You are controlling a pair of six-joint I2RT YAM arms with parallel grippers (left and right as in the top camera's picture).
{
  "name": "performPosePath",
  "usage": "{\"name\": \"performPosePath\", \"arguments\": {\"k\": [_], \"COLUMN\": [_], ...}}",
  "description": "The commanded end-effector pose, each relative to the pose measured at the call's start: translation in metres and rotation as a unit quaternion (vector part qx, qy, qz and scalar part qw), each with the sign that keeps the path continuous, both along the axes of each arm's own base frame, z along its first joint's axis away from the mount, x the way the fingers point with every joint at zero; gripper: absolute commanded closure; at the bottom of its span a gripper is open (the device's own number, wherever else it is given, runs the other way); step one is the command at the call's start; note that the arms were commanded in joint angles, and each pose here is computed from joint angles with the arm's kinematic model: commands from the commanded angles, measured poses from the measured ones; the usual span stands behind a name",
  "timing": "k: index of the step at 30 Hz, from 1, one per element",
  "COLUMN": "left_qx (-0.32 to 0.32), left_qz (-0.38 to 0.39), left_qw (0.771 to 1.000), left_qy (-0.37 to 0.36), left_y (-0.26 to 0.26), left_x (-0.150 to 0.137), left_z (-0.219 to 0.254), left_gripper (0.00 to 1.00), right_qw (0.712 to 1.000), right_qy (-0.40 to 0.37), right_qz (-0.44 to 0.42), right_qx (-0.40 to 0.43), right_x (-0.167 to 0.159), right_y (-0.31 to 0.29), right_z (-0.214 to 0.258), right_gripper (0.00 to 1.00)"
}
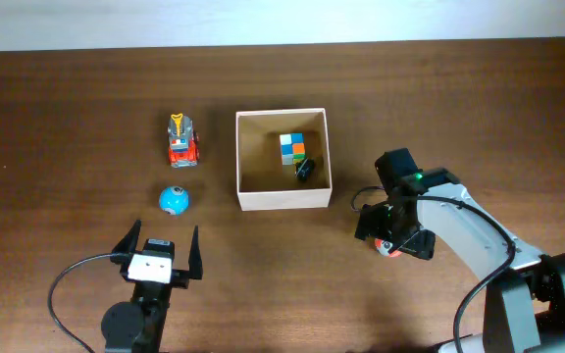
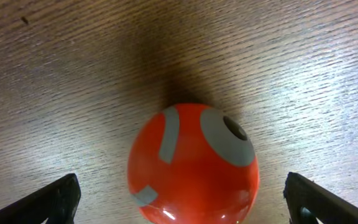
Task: Pack container
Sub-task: 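Lower the right gripper and grasp the orange ball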
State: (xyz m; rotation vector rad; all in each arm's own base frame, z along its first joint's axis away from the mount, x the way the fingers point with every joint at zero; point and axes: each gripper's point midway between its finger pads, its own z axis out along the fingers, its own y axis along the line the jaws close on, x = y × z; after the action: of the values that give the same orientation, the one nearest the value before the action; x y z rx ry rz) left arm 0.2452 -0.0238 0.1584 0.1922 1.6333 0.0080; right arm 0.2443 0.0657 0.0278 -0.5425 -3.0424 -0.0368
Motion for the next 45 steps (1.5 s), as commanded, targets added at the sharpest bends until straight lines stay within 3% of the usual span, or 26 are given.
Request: {"name": "performPosePath", "arguments": {"k": [1,17,23,36,45], "left_qx": [-0.007,-0.007,-0.007,-0.007,-0.007], "left_qz": [-0.004,-0.004,-0.004,-0.004,-0.004], "left_qw": [1.000,1.000,1.000,1.000,1.000], "left_qy": [0.001,0.001,0.001,0.001,0.001], "left_y": [-0.0010,-0.0010,-0.0010,-0.0010,-0.0010], "left_x": [-0.0004,-0.0004,-0.0004,-0.0004,-0.0004], "left_z": [-0.0009,-0.0009,-0.0009,-0.0009,-0.0009], "left_gripper": [0.01,0.01,0.01,0.01,0.01], "right_qw": [1.000,0.999,0.998,0.998,0.998], "right_qy": [0.003,-0.008,-0.009,-0.011,-0.011], "right_qz": [0.020,0.053,0.053,0.053,0.053], "right_qx": [-0.010,-0.007,-0.010,-0.010,-0.010], "right_x": [-0.0022,0.0015,0.0020,0.0031,0.0030], "right_y": [-0.0055,-0.0048,-0.0060,-0.0059,-0.0058], "right_z": [-0.0049,-0.0078,-0.0079,-0.0079,-0.0079], "right_gripper": [0.01,0.00,0.12,0.13,0.36]}}
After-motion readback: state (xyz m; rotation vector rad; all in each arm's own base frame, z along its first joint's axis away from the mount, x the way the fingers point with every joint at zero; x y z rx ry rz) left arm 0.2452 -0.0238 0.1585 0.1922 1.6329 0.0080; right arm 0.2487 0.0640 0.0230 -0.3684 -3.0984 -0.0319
